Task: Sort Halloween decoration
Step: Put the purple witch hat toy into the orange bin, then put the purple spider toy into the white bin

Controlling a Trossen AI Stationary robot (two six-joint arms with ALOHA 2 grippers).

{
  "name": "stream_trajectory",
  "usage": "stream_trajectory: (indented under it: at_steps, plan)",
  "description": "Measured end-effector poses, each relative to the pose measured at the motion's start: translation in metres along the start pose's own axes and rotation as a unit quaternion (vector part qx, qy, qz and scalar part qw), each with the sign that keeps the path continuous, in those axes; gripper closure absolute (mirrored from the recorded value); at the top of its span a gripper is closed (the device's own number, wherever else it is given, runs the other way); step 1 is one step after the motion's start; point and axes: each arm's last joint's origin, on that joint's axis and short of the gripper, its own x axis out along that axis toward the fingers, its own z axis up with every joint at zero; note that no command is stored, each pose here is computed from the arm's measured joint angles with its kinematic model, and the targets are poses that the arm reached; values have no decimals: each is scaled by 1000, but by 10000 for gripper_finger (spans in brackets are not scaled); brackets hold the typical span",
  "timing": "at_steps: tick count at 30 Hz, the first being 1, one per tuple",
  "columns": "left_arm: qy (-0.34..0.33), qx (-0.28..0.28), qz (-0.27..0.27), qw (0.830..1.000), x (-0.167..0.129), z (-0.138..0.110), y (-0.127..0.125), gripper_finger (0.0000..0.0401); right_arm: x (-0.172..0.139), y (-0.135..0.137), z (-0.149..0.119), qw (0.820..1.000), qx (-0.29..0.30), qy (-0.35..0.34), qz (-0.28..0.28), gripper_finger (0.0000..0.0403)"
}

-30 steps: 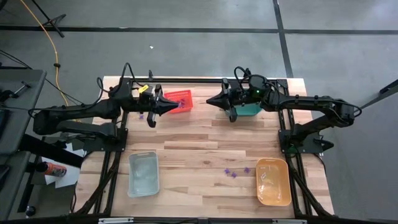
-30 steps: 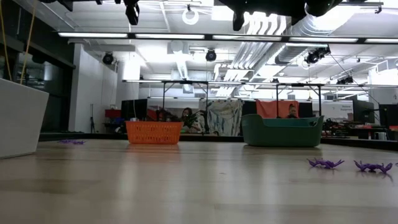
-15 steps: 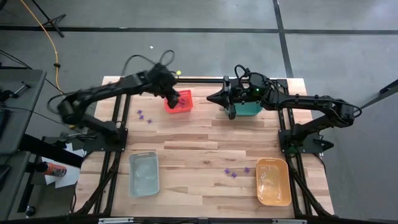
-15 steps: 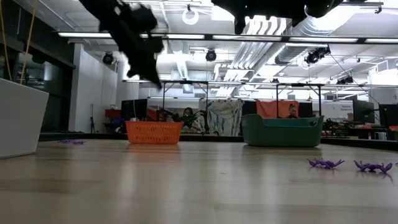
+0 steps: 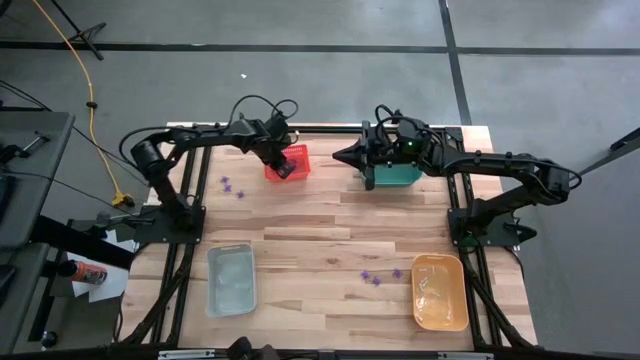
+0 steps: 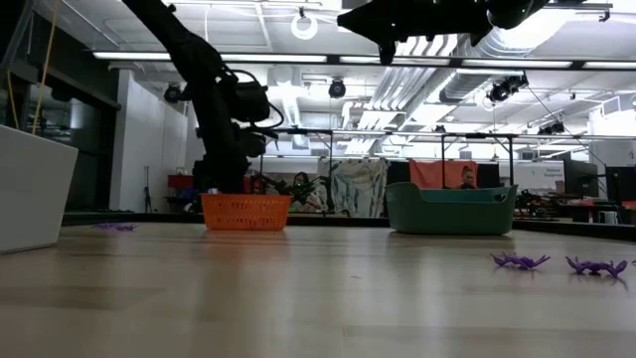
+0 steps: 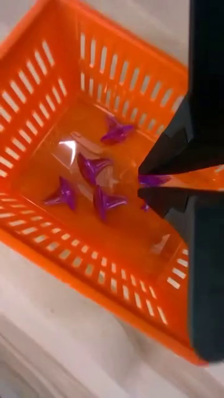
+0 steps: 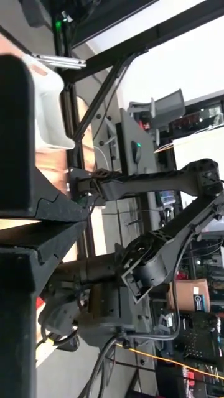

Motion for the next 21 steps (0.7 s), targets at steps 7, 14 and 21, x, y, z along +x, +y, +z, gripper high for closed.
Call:
stream_trajectory:
  at_steps: [7,14,21]
  plan:
    - [0,-5,4,1000,-5,0,-2,279,0,1,-3,1000,-5,17,18,403]
    - [-102,-10,-91,991,-81,7,-20,222,-13,9,3,997,14,38,70,403]
    - [-364,84,-218,902,-167,-27,-74,220,-22,47,-5,974,78,164,136,403]
